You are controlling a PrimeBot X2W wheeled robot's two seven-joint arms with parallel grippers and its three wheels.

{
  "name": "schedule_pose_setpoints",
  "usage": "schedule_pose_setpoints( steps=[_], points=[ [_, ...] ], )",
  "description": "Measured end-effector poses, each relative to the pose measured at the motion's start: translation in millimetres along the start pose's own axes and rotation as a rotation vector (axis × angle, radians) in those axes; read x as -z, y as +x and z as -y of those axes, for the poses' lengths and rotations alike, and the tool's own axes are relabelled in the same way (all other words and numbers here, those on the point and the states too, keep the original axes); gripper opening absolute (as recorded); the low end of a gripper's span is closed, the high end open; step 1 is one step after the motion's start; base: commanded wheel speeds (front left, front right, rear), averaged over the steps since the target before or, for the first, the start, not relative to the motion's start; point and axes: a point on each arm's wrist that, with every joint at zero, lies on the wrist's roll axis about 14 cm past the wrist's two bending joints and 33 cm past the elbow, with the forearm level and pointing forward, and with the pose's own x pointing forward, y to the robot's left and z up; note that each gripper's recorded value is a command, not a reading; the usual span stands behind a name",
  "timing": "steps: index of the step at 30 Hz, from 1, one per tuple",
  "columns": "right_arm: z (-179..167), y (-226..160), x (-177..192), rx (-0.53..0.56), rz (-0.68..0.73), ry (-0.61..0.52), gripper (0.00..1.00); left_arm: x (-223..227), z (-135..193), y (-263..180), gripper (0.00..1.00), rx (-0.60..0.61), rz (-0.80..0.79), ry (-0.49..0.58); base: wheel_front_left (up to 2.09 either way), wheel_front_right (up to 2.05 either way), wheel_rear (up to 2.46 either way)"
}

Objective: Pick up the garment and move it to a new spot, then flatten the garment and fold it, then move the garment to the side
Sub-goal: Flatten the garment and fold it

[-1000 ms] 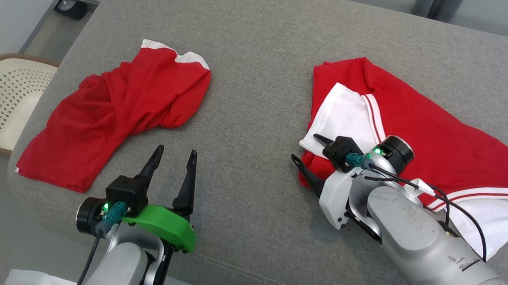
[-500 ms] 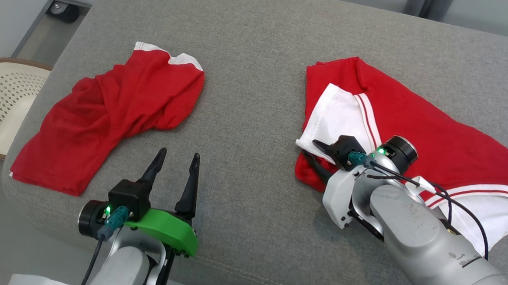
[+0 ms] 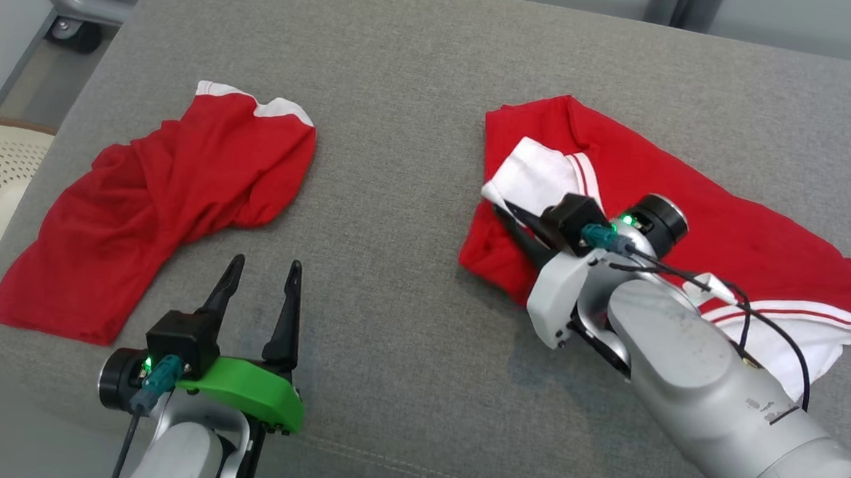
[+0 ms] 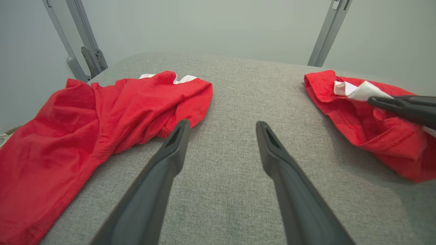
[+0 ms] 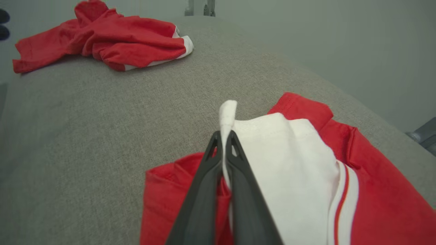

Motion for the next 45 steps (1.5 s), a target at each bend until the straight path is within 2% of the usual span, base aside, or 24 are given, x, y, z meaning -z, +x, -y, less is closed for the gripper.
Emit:
schedule_pose_setpoints(
  steps=[5,10,16,23,28,33,36,40,45],
  points=[
    [50.0,-15.2,-38.6,0.163,0.146,0.049,0.00,-5.9,2.3,7.0,1.00,0.018,0.019,0.005,0.00,0.00,0.00],
    [109.3,-65.8,-19.7,0.366,0.120,0.067,0.00,-4.5,27.3,12.9,1.00,0.096,0.018,0.002,0.00,0.00,0.00],
    [107.8,-117.2,26.5,0.476,0.048,0.200,0.00,-4.1,59.8,19.2,1.00,0.195,0.013,-0.002,0.00,0.00,0.00],
    [96.7,-166.6,62.3,0.589,0.003,0.330,0.00,-2.2,93.5,26.3,1.00,0.291,0.005,-0.015,0.00,0.00,0.00],
    [90.3,-186.4,73.3,0.624,-0.014,0.360,0.00,2.7,117.0,27.4,1.00,0.358,-0.013,-0.021,0.00,0.00,0.00],
    [100.3,-210.3,73.7,0.694,-0.002,0.365,0.00,12.2,156.0,19.6,1.00,0.475,-0.044,-0.015,0.00,0.00,0.00],
    [105.5,-221.0,74.5,0.715,-0.005,0.353,0.00,14.4,168.4,18.2,1.00,0.512,-0.055,-0.017,0.00,0.00,0.00],
    [101.6,-208.5,58.7,0.666,0.035,0.320,0.00,9.7,171.3,19.2,1.00,0.512,-0.042,-0.026,0.00,0.00,0.00],
    [83.7,-180.2,30.3,0.529,0.083,0.221,0.00,8.7,165.2,16.9,1.00,0.493,-0.042,-0.026,0.00,0.00,0.00]
  ],
)
